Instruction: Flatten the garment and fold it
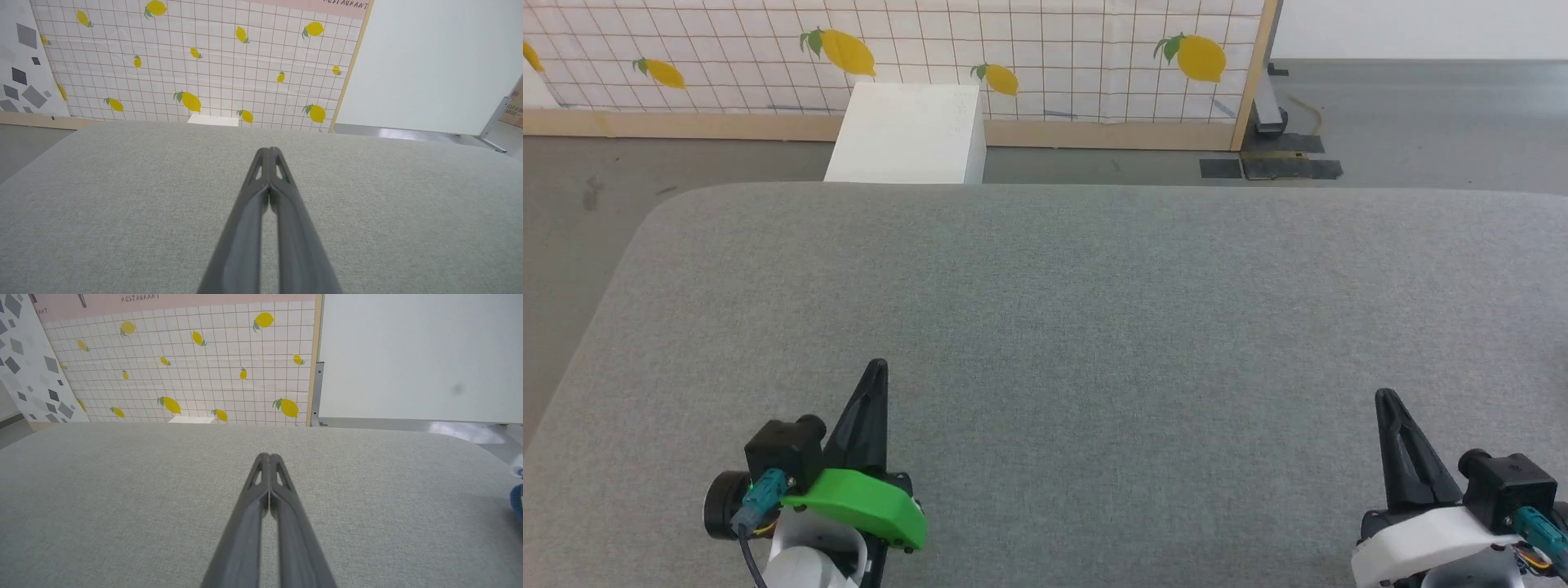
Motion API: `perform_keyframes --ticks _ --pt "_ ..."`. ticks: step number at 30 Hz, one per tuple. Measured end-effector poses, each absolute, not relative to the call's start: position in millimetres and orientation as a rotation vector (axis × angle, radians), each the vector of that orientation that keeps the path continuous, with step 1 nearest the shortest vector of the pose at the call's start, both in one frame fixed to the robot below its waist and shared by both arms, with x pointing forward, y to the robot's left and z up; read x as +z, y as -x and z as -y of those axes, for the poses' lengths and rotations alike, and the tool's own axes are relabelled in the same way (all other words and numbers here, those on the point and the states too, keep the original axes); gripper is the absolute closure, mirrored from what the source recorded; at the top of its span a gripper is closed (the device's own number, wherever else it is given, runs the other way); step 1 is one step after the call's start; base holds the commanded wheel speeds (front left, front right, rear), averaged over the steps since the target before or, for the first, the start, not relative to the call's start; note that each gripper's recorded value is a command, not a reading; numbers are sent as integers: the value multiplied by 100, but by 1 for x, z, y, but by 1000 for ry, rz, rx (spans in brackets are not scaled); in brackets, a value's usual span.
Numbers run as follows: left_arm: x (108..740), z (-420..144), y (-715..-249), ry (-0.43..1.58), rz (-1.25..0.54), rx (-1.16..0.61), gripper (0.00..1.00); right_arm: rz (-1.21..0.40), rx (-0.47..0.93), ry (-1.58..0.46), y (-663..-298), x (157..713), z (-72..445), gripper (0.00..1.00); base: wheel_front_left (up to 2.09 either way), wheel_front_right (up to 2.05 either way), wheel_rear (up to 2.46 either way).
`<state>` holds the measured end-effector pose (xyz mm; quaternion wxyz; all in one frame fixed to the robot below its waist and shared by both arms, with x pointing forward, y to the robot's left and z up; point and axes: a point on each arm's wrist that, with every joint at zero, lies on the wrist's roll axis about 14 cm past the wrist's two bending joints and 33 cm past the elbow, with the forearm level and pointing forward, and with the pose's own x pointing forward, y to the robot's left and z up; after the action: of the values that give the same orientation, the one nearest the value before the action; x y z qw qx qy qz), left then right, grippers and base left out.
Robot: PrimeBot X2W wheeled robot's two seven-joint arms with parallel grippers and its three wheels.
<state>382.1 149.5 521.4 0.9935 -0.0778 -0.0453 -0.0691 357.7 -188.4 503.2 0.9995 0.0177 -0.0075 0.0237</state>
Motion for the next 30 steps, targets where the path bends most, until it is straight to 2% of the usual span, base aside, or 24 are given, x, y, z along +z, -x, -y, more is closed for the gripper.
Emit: perform_keyframes --ticks 30 --pt "525 -157 -381 89 67 -106 100 -4 76 -15 -361 507 179 100 0 0 0"
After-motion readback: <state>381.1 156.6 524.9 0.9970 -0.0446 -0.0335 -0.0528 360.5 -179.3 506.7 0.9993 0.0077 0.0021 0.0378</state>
